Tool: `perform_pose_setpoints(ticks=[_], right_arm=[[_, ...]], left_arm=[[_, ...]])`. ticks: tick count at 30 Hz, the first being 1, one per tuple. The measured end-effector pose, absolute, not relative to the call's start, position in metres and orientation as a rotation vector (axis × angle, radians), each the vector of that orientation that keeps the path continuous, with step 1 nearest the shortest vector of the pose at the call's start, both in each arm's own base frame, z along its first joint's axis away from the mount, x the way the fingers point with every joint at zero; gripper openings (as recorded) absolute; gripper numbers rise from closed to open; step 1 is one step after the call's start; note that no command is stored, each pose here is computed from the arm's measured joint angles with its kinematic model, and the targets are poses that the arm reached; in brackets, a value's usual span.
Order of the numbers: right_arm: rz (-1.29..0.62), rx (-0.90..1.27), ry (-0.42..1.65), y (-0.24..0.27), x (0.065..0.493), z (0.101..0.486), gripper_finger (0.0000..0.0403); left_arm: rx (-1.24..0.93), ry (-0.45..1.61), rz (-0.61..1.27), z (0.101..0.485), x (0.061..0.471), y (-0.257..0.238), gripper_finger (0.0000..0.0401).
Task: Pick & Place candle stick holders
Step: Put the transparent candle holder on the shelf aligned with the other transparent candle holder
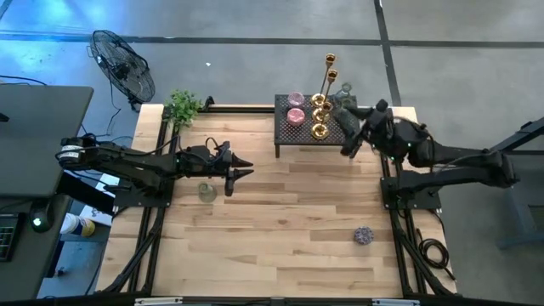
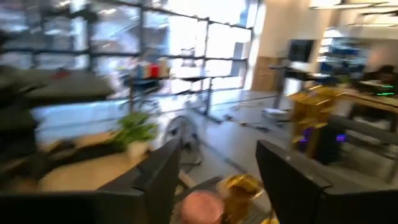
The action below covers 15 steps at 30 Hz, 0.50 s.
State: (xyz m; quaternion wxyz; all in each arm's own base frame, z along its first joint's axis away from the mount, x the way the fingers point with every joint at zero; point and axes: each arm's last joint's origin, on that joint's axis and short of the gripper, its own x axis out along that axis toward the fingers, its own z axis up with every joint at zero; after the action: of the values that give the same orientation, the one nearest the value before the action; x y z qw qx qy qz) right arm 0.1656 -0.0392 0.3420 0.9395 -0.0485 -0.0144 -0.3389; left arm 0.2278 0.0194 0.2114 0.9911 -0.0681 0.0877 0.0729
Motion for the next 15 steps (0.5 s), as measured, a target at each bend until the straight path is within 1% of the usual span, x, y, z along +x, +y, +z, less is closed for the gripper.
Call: perform_pose_setpoints(ticks=[3,7,10,11,13,15], right_arm=[[-0.592,-0.105,0.020,-0.023,0.166,0.328,0.0162],[-0.469,-0.133,0.079,-0.001,0.170,0.293,0.0085],[-0.412,-0.151,0.073,0.012,0.169,0.265,0.0028],[-0.397,-0.147,0.057,0.016,0.168,0.257,0.0014],[-0.361,-0.128,0.011,0.023,0.165,0.243,0.0007],[-0.328,-0.099,-0.053,0.028,0.161,0.232,0.0018]], left_arm=[[-0.135,0.182,0.156,0.211,0.228,0.020,0.0099],[-0.119,0.191,0.126,0.213,0.229,0.019,0.0099],[-0.115,0.274,0.099,0.228,0.232,0.018,0.0087],[-0.107,0.317,0.095,0.235,0.233,0.016,0.0079],[-0.068,0.442,0.113,0.248,0.234,0.011,0.0058],[-0.021,0.560,0.116,0.265,0.233,0.003,0.0033]])
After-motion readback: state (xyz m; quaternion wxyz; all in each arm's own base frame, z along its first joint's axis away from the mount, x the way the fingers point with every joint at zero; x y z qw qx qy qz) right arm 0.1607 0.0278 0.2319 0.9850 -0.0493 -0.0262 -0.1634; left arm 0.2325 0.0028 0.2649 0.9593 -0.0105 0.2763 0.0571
